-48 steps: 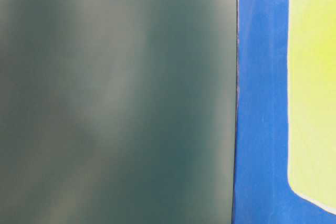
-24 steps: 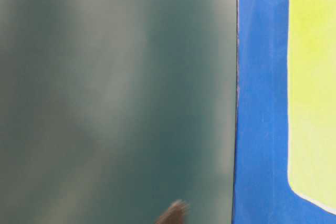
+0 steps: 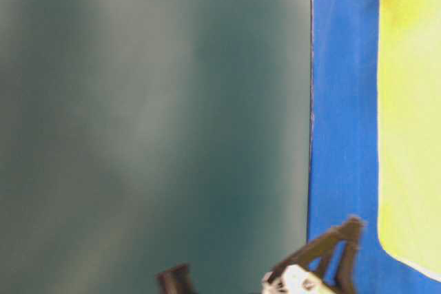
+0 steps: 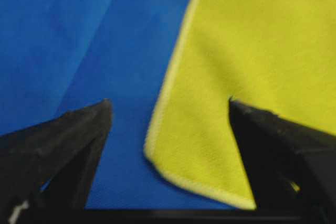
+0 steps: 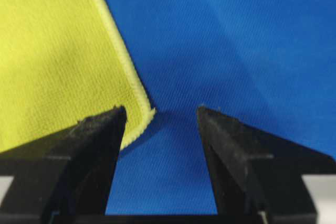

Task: Fold the yellow towel.
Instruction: 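Move both grippers to the towel's far corners and grasp them, then lift the far corners and fold them toward the near edge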

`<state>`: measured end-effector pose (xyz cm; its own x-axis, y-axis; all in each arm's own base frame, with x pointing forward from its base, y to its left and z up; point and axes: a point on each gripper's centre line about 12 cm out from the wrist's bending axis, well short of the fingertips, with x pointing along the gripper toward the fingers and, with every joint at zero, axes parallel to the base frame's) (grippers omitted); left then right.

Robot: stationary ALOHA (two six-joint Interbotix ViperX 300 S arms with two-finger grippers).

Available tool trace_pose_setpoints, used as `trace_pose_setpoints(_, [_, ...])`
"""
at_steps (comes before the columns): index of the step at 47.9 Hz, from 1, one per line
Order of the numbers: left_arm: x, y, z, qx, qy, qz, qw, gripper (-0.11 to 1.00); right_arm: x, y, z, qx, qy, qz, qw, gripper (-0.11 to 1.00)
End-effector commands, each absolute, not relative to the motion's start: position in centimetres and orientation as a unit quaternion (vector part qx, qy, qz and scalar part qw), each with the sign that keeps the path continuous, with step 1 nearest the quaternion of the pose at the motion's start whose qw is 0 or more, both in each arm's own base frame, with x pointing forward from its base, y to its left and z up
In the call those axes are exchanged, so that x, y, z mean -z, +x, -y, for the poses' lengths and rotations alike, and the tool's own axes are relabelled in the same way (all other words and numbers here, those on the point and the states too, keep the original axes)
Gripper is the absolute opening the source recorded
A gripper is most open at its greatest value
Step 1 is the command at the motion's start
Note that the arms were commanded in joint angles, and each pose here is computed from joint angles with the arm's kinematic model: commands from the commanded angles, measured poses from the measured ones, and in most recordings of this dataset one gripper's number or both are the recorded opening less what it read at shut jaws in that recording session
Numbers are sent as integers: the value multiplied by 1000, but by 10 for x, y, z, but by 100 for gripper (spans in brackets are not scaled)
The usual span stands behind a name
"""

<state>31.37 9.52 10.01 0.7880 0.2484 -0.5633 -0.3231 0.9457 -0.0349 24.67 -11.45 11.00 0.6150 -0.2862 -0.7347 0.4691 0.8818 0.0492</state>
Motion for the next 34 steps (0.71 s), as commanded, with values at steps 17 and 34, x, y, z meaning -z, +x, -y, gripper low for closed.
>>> trace_pose_setpoints(17, [-79,327,-103,-158,-70,-301,938,79,-92,257,120,215,125,-396,884,59])
trace_pose_setpoints(34, [-73,324,-92,-140,-63,-336,929,9,-89,259,119,211,125,-403,882,2])
